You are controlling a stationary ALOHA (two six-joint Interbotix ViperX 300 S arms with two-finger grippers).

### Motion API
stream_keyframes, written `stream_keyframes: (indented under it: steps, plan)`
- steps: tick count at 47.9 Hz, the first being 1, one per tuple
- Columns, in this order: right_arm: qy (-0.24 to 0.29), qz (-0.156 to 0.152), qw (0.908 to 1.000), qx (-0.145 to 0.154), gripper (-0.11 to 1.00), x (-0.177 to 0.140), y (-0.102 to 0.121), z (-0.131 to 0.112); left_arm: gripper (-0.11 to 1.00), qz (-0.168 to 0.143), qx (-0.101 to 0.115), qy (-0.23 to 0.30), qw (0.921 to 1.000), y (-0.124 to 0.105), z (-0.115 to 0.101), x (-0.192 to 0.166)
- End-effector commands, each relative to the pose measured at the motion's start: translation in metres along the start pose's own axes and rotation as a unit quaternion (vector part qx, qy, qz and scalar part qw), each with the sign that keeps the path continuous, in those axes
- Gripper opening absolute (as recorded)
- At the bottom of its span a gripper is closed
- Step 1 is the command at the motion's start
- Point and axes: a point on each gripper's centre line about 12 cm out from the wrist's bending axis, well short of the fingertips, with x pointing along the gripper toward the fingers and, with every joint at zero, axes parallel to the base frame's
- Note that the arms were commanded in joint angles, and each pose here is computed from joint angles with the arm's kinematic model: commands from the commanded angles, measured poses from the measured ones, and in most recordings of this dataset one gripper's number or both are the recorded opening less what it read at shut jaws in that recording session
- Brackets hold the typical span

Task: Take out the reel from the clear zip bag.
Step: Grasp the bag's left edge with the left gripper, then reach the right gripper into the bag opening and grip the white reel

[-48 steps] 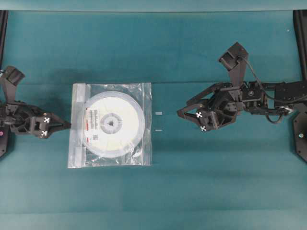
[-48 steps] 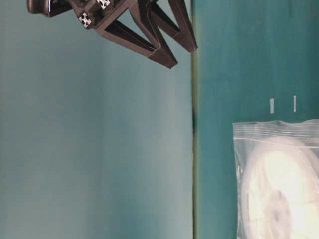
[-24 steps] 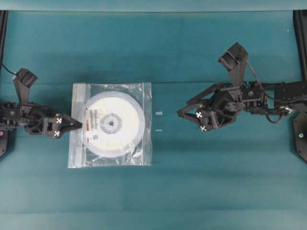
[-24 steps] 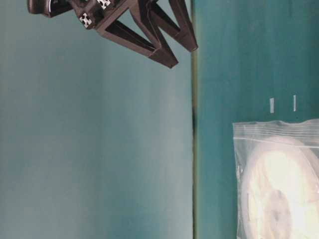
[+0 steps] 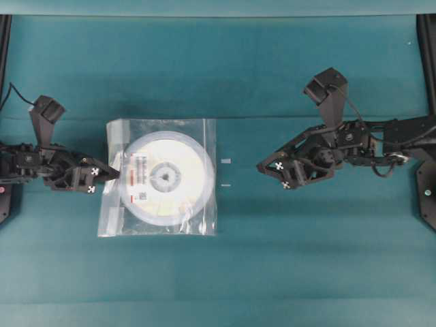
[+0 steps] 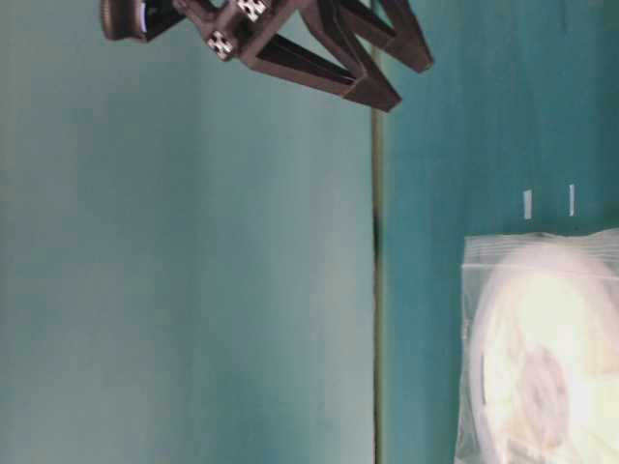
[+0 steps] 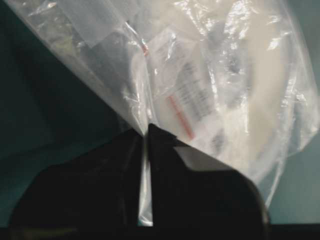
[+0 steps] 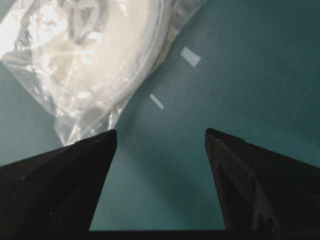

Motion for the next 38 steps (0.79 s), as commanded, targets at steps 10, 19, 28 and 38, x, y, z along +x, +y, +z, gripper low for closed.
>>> stream_keyframes:
  steps: [10,19,28,38]
  plan:
    - [0.009,-0.007,0.9996,0.026,0.85,0.026,0.010,0.003,0.00,-0.004,0.004,0.000,1.0000,-0.004,0.001,-0.002]
    - [0.027,-0.023,0.9982,0.050,0.85,0.055,0.012,-0.004,0.00,0.001,0.004,0.003,1.0000,-0.002,0.000,-0.004]
    - [0.038,-0.034,0.9969,0.059,0.85,0.078,0.014,-0.008,0.00,0.006,0.004,0.006,1.0000,-0.002,0.000,-0.004]
    - [0.036,-0.033,0.9969,0.061,0.82,0.091,0.019,-0.004,0.00,0.012,0.004,0.009,0.9999,0.000,-0.001,-0.004]
